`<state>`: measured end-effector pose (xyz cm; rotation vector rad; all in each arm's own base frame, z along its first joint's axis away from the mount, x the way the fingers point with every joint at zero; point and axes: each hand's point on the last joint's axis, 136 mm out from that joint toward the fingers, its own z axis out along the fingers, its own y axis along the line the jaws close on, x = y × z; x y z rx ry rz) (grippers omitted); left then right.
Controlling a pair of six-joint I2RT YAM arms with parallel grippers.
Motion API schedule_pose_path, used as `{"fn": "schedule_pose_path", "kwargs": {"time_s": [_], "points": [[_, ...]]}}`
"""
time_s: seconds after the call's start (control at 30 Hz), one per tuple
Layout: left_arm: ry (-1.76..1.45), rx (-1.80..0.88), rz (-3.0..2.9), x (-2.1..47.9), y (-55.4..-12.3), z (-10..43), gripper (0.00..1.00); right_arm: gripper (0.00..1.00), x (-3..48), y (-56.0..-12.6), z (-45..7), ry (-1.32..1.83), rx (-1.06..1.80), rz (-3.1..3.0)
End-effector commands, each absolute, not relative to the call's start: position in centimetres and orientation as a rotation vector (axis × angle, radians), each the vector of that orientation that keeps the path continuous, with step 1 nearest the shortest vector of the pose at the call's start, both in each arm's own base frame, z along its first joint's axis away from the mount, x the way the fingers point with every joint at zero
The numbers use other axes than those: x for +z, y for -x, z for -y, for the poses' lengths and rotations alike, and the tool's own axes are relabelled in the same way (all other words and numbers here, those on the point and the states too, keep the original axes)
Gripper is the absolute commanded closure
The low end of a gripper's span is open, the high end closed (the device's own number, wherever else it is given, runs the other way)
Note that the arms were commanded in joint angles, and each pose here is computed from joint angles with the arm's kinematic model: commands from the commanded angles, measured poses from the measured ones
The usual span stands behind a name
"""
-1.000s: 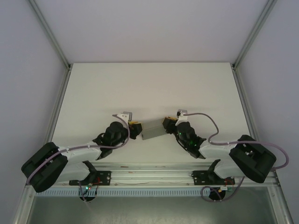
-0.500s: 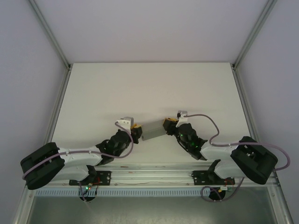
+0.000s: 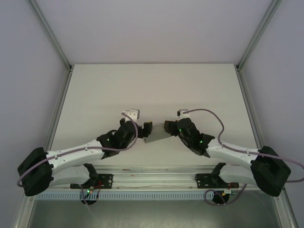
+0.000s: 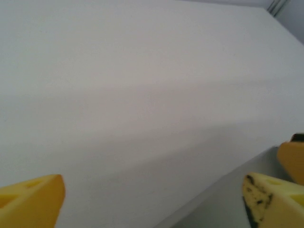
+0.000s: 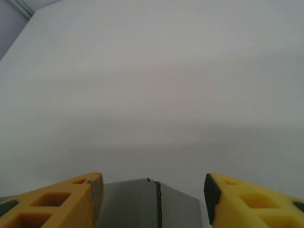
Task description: Assemble paper box
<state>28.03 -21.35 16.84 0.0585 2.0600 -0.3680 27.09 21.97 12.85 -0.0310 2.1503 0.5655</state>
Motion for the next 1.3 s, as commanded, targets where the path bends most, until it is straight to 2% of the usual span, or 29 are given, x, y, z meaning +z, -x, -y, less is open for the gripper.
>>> {"fn": "schedule_pose_path", "kwargs": {"time_s": [0.0, 0.13, 0.2, 0.33, 0.47, 0.6, 0.8, 0.87, 1.03, 1.1, 1.2, 1.27], "points": [[0.001, -0.298, -2.14, 17.6, -28.7, 19.0, 0.0, 0.36, 14.2, -27.6, -20.9, 0.034, 0.457, -2.163], [0.152, -0.347, -2.228, 17.4, -31.0, 16.1, 0.0, 0.18, 16.3, -27.8, -22.4, 0.224, 0.492, -2.147], [0.223, -0.354, -2.255, 17.1, -32.3, 14.2, 0.0, 0.0, 16.8, -26.8, -24.2, 0.497, 0.55, -2.14], [0.402, -0.382, -2.301, 15.6, -34.2, 10.7, 0.0, 0.0, 16.5, -23.5, -26.6, 1.135, 0.537, -2.007], [0.507, -0.335, -2.355, 13.6, -34.5, 8.2, 0.0, 0.0, 15.3, -20.1, -26.7, 1.68, 0.504, -1.846], [0.498, -0.297, -2.39, 12.5, -34.3, 7.6, 0.0, 0.0, 13.6, -21.0, -26.6, 1.945, 0.375, -1.761], [0.52, -0.198, -2.393, 12.2, -33.7, 6.0, 0.0, 0.0, 11.8, -24.5, -27.2, 2.037, 0.219, -1.78], [0.492, -0.19, -2.391, 12.2, -33.6, 5.9, 0.0, 0.02, 11.3, -24.8, -27.4, 2.079, 0.202, -1.774], [0.486, -0.16, -2.378, 12.5, -33.2, 5.4, 0.0, 0.16, 10.1, -24.1, -27.4, 2.198, 0.244, -1.854], [0.488, -0.14, -2.371, 12.5, -33.1, 5.1, 0.0, 0.18, 9.4, -24.1, -27.1, 2.224, 0.201, -1.876], [0.479, -0.098, -2.361, 12.8, -32.9, 4.5, 0.0, 0.34, 8.6, -24.9, -27.2, 2.202, 0.144, -1.905], [0.474, -0.067, -2.359, 13.0, -32.7, 4.1, 0.0, 0.36, 8.6, -25.4, -27.3, 2.175, 0.114, -1.92]]}}
